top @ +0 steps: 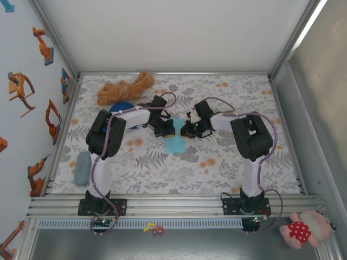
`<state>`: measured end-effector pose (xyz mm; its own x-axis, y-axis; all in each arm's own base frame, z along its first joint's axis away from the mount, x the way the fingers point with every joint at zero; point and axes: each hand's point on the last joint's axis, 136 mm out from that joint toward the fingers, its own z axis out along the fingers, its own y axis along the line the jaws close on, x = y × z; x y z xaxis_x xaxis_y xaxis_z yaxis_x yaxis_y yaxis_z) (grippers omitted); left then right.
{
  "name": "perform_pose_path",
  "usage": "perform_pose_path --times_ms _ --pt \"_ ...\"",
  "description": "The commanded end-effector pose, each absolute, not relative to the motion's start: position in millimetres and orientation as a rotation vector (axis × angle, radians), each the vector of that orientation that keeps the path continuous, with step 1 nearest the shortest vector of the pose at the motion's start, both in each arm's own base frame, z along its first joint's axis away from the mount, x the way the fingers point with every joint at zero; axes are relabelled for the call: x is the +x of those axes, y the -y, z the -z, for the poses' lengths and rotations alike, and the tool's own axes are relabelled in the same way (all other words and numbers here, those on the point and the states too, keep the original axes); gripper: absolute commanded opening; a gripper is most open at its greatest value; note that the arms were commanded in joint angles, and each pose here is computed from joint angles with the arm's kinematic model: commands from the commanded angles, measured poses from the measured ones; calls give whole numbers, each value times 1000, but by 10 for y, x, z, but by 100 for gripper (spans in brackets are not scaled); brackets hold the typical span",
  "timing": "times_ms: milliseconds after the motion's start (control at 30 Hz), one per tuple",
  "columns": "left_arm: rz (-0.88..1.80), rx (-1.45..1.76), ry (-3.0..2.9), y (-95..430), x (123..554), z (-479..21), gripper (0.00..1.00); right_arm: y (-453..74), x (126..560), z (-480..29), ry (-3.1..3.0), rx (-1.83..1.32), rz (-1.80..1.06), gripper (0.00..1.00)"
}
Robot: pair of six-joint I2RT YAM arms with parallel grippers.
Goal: Fold a paper plane with a square sheet of paper (pick it up from the middle)
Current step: First fold the square sheet of paper in half at the center of the table.
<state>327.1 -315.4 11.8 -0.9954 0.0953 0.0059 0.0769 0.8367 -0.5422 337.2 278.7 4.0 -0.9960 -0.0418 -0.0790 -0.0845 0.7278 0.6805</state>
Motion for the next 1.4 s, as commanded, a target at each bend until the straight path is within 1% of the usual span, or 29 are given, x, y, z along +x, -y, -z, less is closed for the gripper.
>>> perform_pose_path --times_ms 0,200,267,400,500,600,700,833,967,1067,1233,1300,1367 --pt "-694 -105 2974 2681 3157 5 10 -1952 2641 1055 -3305 88 -505 0" --pt "-700 -69 3033 2479 3283 -234 10 -1934 2628 1077 -3325 92 -496 0" --pt "-747 -66 3049 2510 3325 -345 10 -1944 2641 1067 -3321 88 -501 0" --pt "-978 -81 3033 2822 3366 -579 11 -1963 2667 1042 -3315 83 -514 0" --pt "-1130 -106 2997 3112 3386 -631 12 -1981 2684 1037 -3312 81 -524 0" --pt "-1157 -93 2973 3263 3430 -535 12 -1986 2685 1044 -3313 78 -528 0" --pt "-1141 -81 2967 3299 3477 -415 12 -1983 2678 1041 -3314 75 -529 0" --pt "-1092 -41 2971 3196 3531 -219 12 -1967 2669 1040 -3314 70 -519 0" --pt "-1011 27 2999 2929 3596 -6 12 -1941 2654 1053 -3317 68 -505 0" --pt "-1019 77 3012 2721 3683 53 12 -1919 2638 1060 -3320 69 -498 0" --pt "-1036 127 3061 2503 3833 -81 12 -1910 2648 1052 -3317 69 -495 0" --pt "-1083 104 3073 2542 3855 -237 12 -1913 2655 1041 -3313 68 -497 0" --pt "-1197 55 3060 2684 3848 -429 12 -1913 2653 1039 -3313 69 -497 0"
